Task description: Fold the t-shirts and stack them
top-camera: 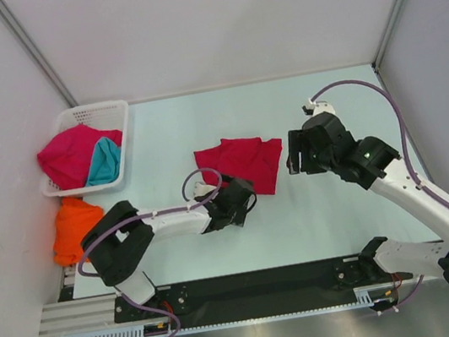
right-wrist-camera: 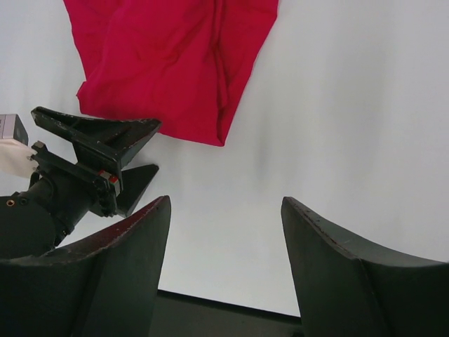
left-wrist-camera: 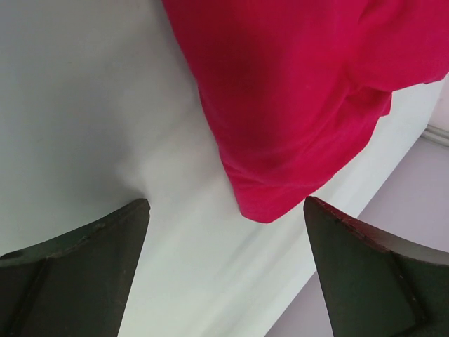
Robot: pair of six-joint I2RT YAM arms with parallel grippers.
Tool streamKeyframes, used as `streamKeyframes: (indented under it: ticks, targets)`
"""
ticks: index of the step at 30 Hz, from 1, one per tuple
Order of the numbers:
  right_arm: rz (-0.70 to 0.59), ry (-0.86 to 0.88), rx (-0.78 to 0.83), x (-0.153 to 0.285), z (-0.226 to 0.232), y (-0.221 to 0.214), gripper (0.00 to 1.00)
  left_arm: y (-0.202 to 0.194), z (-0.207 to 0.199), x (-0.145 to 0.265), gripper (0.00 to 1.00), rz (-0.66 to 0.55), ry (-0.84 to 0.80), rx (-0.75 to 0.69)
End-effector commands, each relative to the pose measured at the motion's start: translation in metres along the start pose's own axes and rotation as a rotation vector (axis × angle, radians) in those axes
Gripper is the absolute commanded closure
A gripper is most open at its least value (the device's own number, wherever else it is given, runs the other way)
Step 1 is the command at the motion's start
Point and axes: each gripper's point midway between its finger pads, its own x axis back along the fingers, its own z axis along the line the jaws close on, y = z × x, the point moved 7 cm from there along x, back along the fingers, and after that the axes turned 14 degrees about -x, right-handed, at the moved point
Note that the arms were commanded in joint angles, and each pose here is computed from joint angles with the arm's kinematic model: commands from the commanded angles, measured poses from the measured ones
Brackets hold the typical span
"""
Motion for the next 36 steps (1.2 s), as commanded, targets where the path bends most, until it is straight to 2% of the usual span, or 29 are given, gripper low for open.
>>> streamKeyframes:
  ticks: [1, 9, 17, 23, 29, 30, 31, 32, 33, 34, 35, 36]
  targets:
    - [-0.021, 0.01, 0.006, -0.001, -0.001, 0.008, 0.3, 0.003, 0.012, -0.016, 0.0, -0.052, 0.042, 0.134]
    - [0.001, -0.013, 0.006, -0.017, -0.002, 0.012, 0.3, -0.002, 0.021, -0.044, 0.0, -0.032, 0.051, 0.188]
    - [0.029, -0.057, 0.005, -0.038, -0.01, 0.021, 0.3, 0.0, -0.001, -0.067, 0.0, -0.044, 0.043, 0.203]
    - [0.028, -0.067, -0.022, -0.04, -0.018, 0.027, 0.3, 0.024, 0.02, -0.078, 0.01, -0.087, 0.073, 0.218]
    - [0.043, -0.059, -0.034, -0.044, -0.019, 0.029, 0.3, 0.052, 0.022, -0.086, 0.01, -0.108, 0.058, 0.201]
    - [0.045, -0.065, -0.034, -0.044, -0.021, 0.029, 0.3, 0.059, 0.023, -0.088, 0.04, -0.099, 0.045, 0.213]
    - [0.039, -0.062, -0.036, -0.042, -0.021, 0.03, 0.3, 0.064, 0.024, -0.089, 0.18, -0.094, 0.02, 0.214]
    - [0.04, -0.061, -0.037, -0.04, -0.022, 0.03, 0.3, 0.067, 0.023, -0.089, 0.26, -0.088, -0.046, 0.208]
    - [0.04, -0.062, -0.037, -0.038, -0.023, 0.03, 0.3, 0.076, 0.025, -0.092, 0.39, -0.071, -0.069, 0.216]
    - [0.036, -0.063, -0.041, -0.036, -0.024, 0.031, 0.3, 0.081, 0.026, -0.093, 0.77, -0.062, -0.098, 0.213]
    - [0.025, -0.047, -0.041, -0.031, -0.022, 0.033, 0.3, 0.085, 0.026, -0.093, 0.98, -0.045, -0.135, 0.218]
    - [0.025, -0.047, -0.043, -0.026, -0.022, 0.034, 0.31, 0.095, 0.03, -0.096, 1.0, -0.041, -0.13, 0.234]
